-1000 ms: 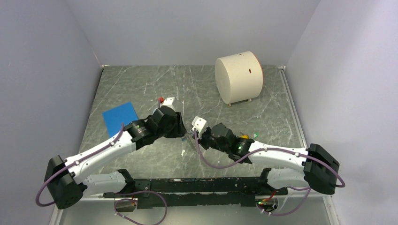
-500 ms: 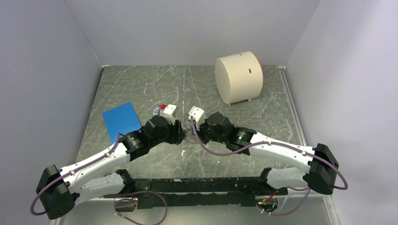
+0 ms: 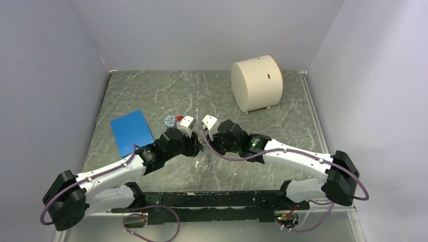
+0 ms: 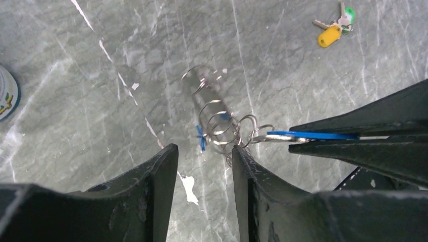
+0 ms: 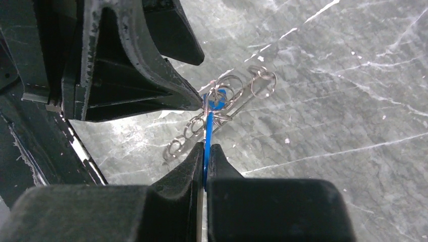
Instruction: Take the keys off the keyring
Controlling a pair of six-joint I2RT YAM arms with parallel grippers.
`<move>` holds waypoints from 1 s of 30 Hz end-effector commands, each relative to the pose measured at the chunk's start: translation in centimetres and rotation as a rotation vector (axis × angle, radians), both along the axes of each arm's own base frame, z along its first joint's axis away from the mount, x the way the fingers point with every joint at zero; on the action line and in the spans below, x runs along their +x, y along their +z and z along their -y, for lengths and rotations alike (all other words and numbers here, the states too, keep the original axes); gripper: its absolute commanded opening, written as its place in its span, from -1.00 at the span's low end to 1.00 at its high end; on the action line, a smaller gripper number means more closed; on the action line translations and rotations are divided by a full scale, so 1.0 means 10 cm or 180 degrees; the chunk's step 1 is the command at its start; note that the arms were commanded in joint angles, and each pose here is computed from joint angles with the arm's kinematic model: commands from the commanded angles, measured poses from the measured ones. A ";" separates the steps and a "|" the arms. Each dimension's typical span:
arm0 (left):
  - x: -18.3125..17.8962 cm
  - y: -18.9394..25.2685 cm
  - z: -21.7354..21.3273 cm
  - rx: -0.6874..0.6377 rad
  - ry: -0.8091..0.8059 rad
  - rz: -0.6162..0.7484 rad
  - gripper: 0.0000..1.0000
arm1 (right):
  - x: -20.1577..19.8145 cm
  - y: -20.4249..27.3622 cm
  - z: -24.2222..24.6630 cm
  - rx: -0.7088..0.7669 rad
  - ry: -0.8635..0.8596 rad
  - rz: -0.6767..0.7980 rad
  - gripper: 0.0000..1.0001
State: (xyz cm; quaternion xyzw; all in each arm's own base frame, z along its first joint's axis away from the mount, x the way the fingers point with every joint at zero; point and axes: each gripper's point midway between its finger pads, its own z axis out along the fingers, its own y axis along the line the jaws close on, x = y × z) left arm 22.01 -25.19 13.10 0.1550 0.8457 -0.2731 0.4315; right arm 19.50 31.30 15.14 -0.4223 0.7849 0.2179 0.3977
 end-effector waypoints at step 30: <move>-0.08 0.22 0.15 -0.0306 -0.0713 0.1069 -0.18 | 0.14 0.13 -0.12 -0.0023 -0.0348 -0.0398 -1.00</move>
